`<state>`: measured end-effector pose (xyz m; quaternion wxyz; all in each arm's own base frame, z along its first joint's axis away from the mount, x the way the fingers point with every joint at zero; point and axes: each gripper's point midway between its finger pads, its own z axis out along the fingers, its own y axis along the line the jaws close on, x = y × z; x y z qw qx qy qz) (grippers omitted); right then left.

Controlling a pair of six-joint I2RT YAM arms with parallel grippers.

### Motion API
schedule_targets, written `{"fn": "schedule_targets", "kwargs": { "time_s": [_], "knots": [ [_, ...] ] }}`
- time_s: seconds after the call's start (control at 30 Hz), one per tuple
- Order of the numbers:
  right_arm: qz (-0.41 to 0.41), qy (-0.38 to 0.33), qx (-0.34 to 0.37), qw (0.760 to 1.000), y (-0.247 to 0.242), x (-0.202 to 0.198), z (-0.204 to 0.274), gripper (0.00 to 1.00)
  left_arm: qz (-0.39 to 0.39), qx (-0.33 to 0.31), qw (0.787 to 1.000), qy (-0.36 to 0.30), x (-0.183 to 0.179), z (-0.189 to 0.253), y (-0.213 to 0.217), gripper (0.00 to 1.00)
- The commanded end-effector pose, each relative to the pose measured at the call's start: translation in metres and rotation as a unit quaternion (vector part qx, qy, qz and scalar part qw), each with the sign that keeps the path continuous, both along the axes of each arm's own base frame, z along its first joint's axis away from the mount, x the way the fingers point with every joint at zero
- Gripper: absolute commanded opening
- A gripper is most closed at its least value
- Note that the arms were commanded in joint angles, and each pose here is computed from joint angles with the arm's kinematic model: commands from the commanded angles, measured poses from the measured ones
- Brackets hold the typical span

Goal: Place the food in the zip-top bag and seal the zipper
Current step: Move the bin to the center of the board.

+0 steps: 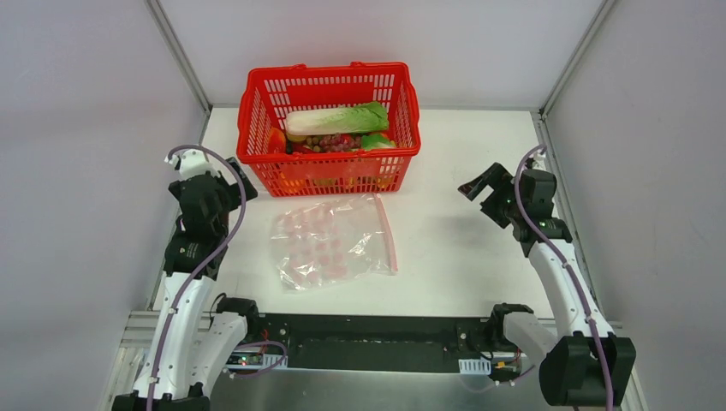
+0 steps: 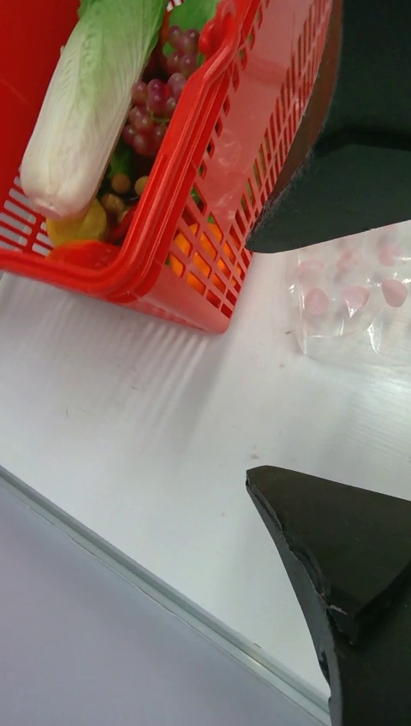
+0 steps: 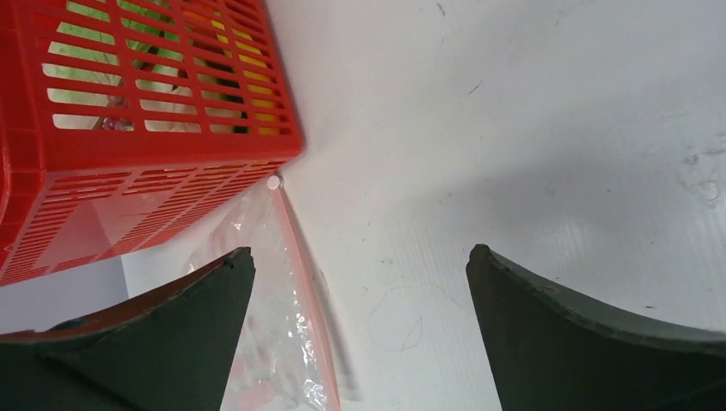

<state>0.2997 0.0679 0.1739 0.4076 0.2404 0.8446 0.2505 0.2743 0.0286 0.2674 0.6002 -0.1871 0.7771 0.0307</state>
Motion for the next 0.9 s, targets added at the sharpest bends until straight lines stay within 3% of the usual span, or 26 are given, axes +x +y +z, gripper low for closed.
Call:
{"fn": "schedule_targets", "kwargs": {
  "time_s": [0.0, 0.1, 0.2, 0.33, 0.47, 0.6, 0.7, 0.87],
  "knots": [
    [0.034, -0.015, 0.056, 0.998, 0.021, 0.008, 0.017, 0.98, 0.076, -0.027, 0.996, -0.049, -0.009, 0.013, 0.020, 1.00],
    [0.053, -0.043, 0.077, 0.995, 0.030, 0.021, 0.044, 0.98, 0.030, -0.040, 0.995, -0.085, -0.018, 0.023, 0.006, 1.00],
    [0.077, -0.074, 0.098, 0.989, 0.041, 0.037, 0.079, 0.98, 0.026, -0.116, 0.988, -0.094, -0.033, 0.019, -0.006, 1.00],
    [0.096, -0.076, 0.092, 0.988, 0.056, 0.064, 0.100, 0.98, -0.102, -0.115, 0.981, -0.117, -0.033, 0.029, -0.046, 1.00],
    [0.104, -0.045, 0.048, 0.992, 0.075, 0.091, 0.100, 0.98, -0.220, -0.127, 0.963, -0.090, -0.035, 0.032, -0.088, 1.00],
    [0.119, -0.029, 0.010, 0.992, 0.098, 0.109, 0.097, 0.98, -0.287, -0.148, 0.945, -0.061, -0.034, 0.025, -0.113, 1.00],
    [0.132, -0.075, 0.013, 0.988, 0.117, 0.121, 0.111, 0.98, -0.319, -0.154, 0.933, -0.057, -0.037, 0.024, -0.124, 1.00],
    [0.084, -0.011, -0.091, 0.992, 0.124, 0.163, 0.062, 0.98, -0.356, -0.156, 0.919, -0.064, -0.043, 0.026, -0.135, 1.00]
  ]
}}
